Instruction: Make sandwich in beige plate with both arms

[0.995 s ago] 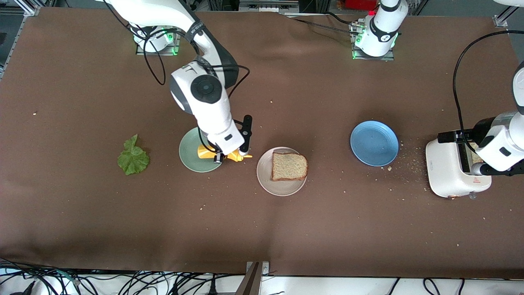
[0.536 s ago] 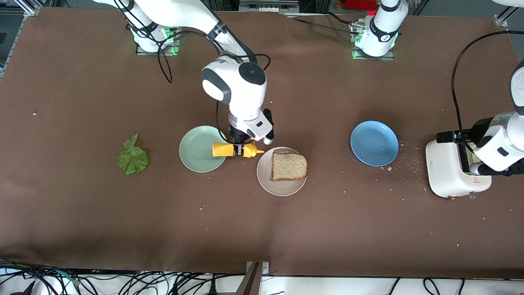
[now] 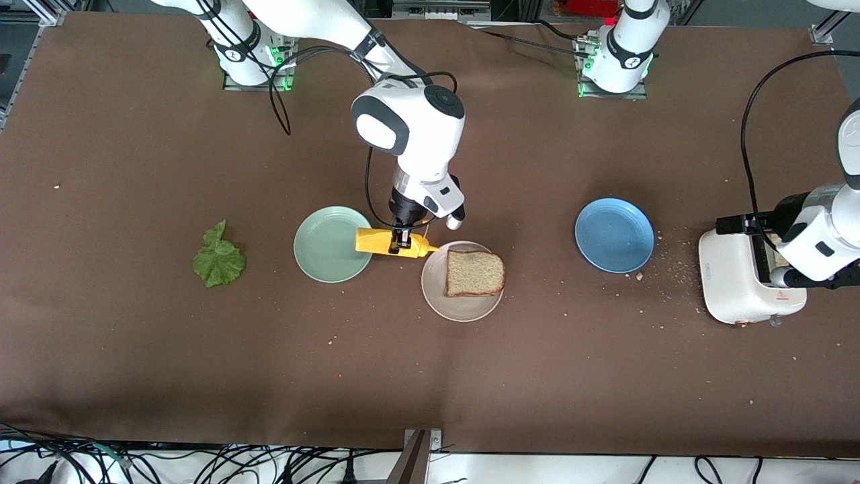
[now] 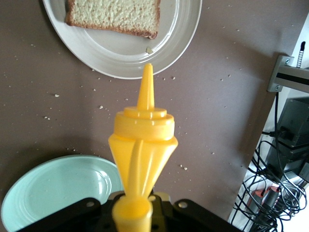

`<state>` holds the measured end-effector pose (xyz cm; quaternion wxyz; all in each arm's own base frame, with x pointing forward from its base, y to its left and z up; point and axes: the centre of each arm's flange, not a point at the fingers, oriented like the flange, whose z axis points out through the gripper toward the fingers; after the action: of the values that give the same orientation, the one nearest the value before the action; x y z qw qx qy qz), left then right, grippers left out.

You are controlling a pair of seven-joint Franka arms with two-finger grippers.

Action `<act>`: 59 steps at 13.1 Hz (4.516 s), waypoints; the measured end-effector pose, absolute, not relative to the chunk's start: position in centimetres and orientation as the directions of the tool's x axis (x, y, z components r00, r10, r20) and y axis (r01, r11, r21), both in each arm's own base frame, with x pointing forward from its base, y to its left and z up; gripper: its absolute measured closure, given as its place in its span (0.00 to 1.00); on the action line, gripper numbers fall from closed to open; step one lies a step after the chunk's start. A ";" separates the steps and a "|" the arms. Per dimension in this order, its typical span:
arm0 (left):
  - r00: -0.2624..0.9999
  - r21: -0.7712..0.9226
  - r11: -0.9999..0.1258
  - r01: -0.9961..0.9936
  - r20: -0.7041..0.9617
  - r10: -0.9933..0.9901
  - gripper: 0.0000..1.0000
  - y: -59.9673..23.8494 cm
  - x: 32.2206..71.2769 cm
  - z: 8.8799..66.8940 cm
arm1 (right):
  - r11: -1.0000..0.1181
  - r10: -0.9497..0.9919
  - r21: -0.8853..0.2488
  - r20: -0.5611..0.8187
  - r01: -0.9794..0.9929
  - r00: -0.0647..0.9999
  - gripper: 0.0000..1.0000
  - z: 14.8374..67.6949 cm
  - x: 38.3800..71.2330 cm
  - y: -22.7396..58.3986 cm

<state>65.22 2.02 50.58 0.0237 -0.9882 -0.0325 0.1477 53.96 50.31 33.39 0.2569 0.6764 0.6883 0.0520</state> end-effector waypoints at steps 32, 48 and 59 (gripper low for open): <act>0.943 -0.054 -0.997 0.048 -0.328 0.063 0.00 1.1 64.8 50.1 | 0.332 0.323 -0.072 0.945 0.941 -0.042 0.95 21.4 62.2 4.1; 0.941 -0.053 -0.998 0.044 -0.332 0.059 0.00 0.8 64.8 49.9 | 0.254 0.126 0.010 0.991 0.967 -0.043 0.51 10.7 59.6 0.6; 0.941 -0.054 -0.998 0.045 -0.332 0.060 0.00 0.8 64.7 49.9 | 0.098 0.453 -0.177 0.884 0.979 0.114 0.00 14.8 62.1 -10.0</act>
<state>64.75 0.84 49.92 0.0227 -0.9849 -0.0265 0.1693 62.08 -10.01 14.78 -0.4418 0.6017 0.5950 0.2980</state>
